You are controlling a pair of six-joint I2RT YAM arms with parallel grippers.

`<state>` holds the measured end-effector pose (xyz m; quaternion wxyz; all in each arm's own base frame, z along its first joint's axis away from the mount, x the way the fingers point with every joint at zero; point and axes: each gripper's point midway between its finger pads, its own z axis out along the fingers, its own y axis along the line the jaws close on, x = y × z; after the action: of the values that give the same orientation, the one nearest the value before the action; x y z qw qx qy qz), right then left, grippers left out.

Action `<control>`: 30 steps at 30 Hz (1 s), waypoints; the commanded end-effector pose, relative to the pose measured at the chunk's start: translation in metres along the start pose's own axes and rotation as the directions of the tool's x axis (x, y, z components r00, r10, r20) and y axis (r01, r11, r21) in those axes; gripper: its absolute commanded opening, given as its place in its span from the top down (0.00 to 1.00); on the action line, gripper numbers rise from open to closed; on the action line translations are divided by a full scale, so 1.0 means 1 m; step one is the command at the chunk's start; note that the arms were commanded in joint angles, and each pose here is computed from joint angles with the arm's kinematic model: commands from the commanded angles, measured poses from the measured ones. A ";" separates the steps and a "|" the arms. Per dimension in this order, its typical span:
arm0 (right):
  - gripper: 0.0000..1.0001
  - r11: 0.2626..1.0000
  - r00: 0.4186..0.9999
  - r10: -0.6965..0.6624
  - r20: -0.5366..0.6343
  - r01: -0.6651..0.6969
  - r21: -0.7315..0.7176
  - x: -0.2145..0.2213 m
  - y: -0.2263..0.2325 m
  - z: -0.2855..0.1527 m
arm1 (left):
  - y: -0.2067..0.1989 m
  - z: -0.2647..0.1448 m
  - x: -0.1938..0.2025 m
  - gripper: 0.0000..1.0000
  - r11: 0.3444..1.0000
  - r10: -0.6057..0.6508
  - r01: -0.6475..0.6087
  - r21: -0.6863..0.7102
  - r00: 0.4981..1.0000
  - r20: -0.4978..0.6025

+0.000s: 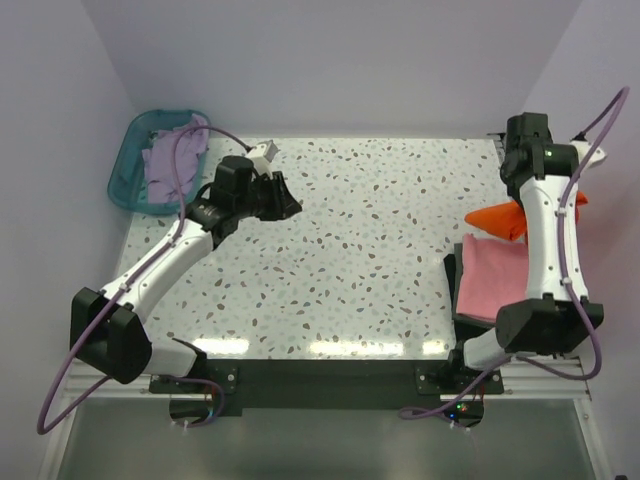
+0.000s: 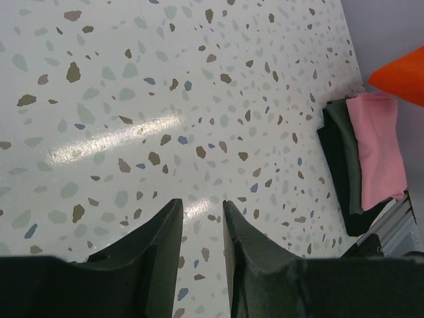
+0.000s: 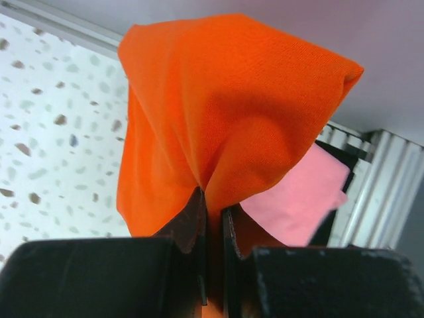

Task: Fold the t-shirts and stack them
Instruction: Neatly place the folded tshirt to the corner

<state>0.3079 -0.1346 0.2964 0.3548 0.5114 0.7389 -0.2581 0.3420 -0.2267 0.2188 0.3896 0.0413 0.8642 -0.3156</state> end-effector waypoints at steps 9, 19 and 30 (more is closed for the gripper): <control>0.01 0.979 0.958 -0.191 -0.214 0.203 0.033 0.115 -0.129 -0.015 | -0.024 -0.005 0.036 0.65 0.995 0.058 -0.055 0.082 0.998 -0.034; 0.01 0.931 0.977 -0.149 -0.156 0.085 -0.354 0.096 -0.085 -0.055 | -0.022 -0.022 0.032 0.63 0.997 0.064 -0.065 0.051 0.998 0.016; 0.01 0.662 0.950 -0.296 -0.095 0.132 -0.737 0.147 0.014 -0.120 | -0.010 -0.034 0.031 0.60 0.999 0.052 -0.052 -0.009 0.997 0.065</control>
<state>0.2312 0.0017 0.2426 0.3767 0.3135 0.8716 0.0092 0.2929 -0.2261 0.2104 0.3992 0.0599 0.8611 -0.3091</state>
